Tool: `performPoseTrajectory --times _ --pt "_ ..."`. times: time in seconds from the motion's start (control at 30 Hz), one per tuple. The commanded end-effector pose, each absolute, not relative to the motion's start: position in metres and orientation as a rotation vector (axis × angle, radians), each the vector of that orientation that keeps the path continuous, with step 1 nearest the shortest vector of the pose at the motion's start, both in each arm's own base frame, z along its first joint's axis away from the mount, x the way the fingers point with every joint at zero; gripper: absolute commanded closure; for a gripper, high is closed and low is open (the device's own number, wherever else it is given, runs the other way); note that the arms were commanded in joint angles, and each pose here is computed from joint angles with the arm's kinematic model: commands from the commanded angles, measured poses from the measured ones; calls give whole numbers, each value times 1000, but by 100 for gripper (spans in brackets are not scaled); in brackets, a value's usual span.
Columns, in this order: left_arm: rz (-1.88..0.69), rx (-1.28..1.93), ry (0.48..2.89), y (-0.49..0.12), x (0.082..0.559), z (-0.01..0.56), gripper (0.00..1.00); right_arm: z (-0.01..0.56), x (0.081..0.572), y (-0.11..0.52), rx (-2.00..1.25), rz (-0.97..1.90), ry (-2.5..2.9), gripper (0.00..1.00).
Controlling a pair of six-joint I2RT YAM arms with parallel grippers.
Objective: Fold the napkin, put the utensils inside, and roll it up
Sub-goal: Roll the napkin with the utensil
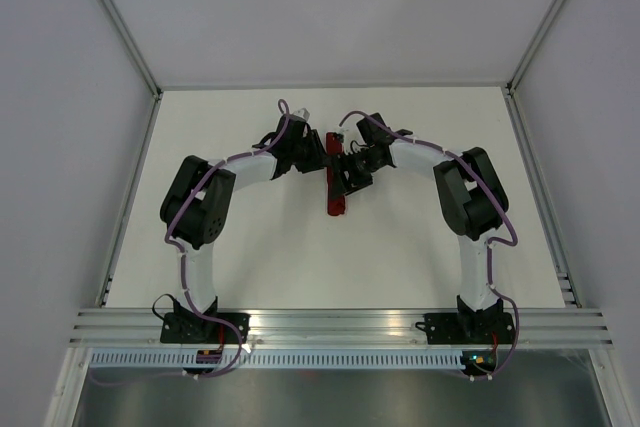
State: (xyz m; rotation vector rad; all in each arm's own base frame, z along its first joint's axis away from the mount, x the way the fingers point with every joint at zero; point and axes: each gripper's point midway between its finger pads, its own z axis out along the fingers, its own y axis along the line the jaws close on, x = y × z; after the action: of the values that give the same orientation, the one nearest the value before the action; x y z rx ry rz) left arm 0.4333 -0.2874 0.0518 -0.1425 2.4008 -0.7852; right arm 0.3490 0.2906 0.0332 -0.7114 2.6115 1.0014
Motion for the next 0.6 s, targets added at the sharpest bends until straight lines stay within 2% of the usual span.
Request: performPoseTrajectory --times 0.0,0.57 --pt "-808 -72 2363 -295 440 69 59 56 354 297 -728 1049 2562 29" --pt "-807 -51 2374 -294 439 72 59 81 365 291 -731 1018 2521 29"
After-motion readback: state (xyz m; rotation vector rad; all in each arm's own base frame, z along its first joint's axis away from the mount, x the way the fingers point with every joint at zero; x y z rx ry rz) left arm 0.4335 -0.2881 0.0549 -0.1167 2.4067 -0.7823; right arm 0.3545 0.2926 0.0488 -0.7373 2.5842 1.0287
